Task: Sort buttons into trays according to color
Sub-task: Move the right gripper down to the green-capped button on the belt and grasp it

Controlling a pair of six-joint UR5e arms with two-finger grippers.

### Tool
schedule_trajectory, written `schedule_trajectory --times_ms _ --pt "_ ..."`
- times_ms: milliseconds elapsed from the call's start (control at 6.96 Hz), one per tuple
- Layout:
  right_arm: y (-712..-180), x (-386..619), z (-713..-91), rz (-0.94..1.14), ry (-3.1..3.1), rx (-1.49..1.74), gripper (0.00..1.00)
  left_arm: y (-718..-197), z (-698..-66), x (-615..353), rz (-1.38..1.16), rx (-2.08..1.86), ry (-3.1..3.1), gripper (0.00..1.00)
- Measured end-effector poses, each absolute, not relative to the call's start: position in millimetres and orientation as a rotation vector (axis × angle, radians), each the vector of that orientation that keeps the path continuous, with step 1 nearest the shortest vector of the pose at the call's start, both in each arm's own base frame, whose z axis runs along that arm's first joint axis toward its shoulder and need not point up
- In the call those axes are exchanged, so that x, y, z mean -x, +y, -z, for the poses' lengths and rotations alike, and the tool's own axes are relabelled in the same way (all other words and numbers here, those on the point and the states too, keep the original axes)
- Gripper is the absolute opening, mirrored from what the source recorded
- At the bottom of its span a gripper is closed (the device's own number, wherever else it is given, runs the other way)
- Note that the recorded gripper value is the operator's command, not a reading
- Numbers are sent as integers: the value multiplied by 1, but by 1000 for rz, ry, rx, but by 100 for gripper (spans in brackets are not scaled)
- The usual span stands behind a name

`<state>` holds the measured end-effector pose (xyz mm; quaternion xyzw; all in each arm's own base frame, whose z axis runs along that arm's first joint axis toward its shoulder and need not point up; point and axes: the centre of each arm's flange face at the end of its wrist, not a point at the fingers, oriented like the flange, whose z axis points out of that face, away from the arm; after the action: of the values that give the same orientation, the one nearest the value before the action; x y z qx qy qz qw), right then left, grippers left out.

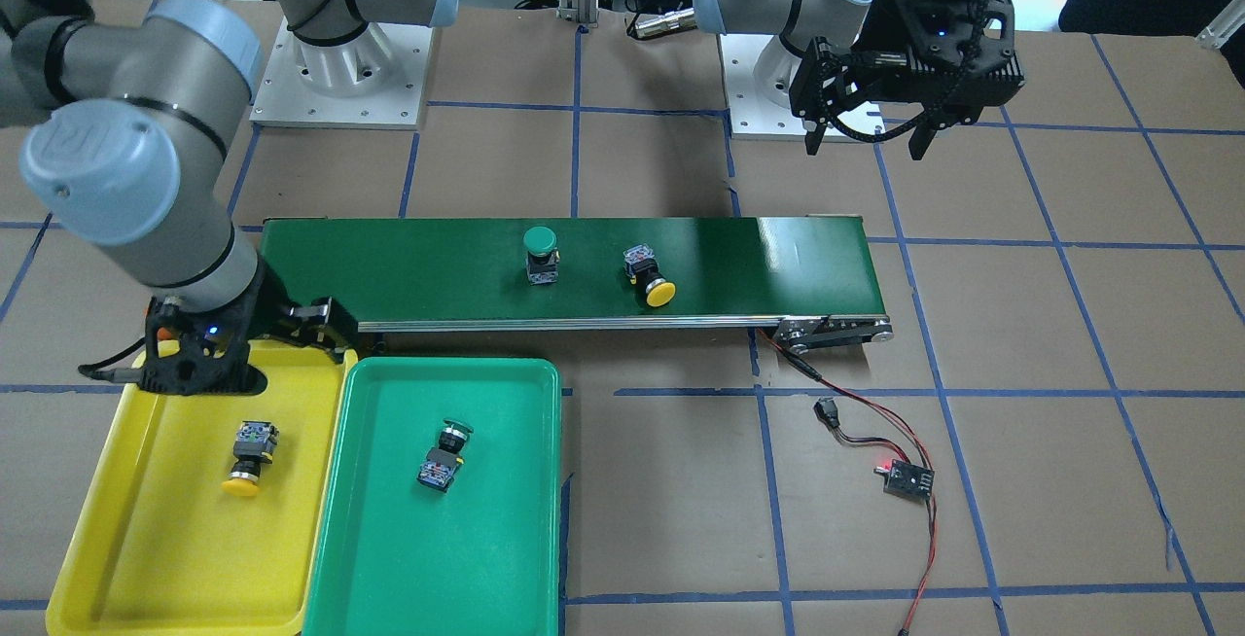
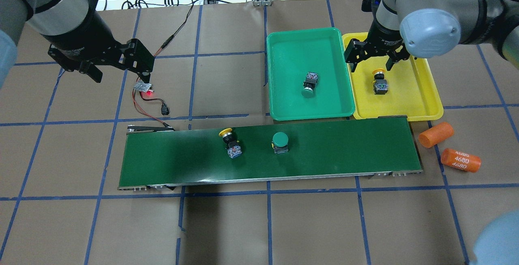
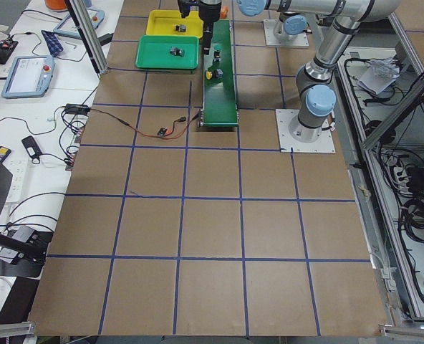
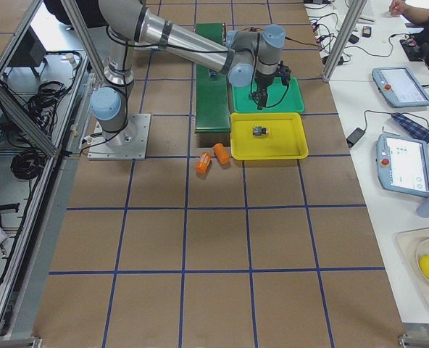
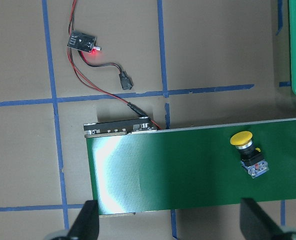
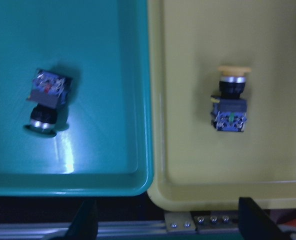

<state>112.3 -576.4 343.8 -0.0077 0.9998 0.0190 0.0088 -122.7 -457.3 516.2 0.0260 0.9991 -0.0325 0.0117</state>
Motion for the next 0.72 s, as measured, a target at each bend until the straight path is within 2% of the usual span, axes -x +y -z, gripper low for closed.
schedule_trajectory --times_ms 287,719 --pt "-520 -147 -348 -132 3044 23 100 -459 -516 123 102 -81 3117 100" --pt "-476 -198 -340 -167 3032 -36 100 -460 -516 123 102 -80 3118 100"
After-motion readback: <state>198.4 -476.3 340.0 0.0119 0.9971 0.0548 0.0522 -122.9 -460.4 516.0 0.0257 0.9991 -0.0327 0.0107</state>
